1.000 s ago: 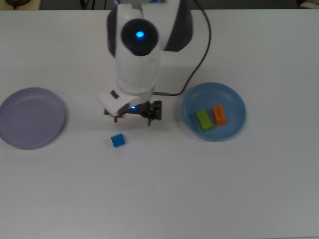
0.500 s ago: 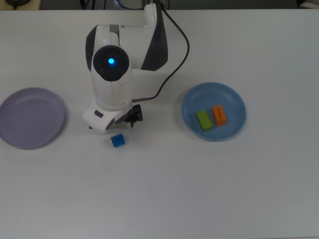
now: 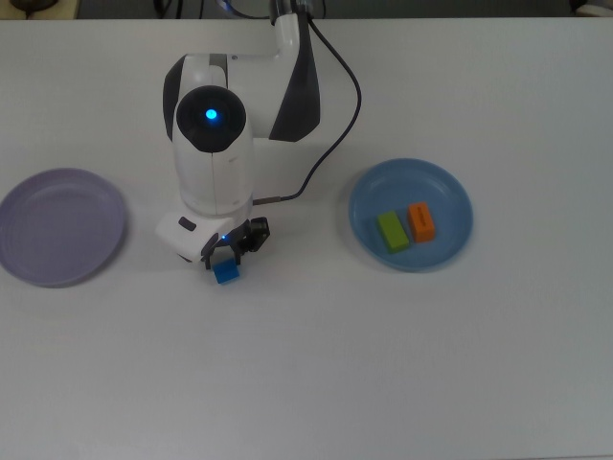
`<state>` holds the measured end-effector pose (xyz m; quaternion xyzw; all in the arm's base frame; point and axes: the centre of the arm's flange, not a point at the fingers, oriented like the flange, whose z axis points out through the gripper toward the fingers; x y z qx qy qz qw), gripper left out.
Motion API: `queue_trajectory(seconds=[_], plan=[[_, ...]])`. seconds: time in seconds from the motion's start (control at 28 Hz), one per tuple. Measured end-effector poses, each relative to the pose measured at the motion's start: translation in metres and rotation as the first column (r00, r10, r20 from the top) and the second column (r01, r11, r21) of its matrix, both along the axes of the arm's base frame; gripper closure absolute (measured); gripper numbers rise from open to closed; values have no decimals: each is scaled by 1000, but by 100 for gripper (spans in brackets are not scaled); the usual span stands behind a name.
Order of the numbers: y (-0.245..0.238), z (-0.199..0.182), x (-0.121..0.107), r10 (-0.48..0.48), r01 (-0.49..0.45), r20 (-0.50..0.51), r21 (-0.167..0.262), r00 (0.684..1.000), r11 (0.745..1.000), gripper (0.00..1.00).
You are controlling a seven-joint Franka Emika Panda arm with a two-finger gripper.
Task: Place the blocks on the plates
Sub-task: 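Move to the blue cube and grasp it, then carry the blue cube onto the lavender plate and release it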
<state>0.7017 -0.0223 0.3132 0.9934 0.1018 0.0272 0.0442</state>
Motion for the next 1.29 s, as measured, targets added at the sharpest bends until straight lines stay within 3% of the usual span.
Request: queue_trajectory(seconds=[0.14, 0.36, 0.54, 0.86, 1.11, 1.29], plan=[[-1, -3, 2, 0, 0, 12, 2, 1000, 1000, 59], [-1, -1, 4, -2, 2, 18, 2, 1000, 1000, 60], [-17, 24, 9, -36, 36, 63, 5, 997, 999, 60], [-112, 72, -9, -181, 181, 80, 10, 980, 983, 60], [-177, 47, -25, -268, 268, 48, 11, 962, 963, 60], [-218, 27, -30, -317, 316, 80, 17, 945, 948, 60]])
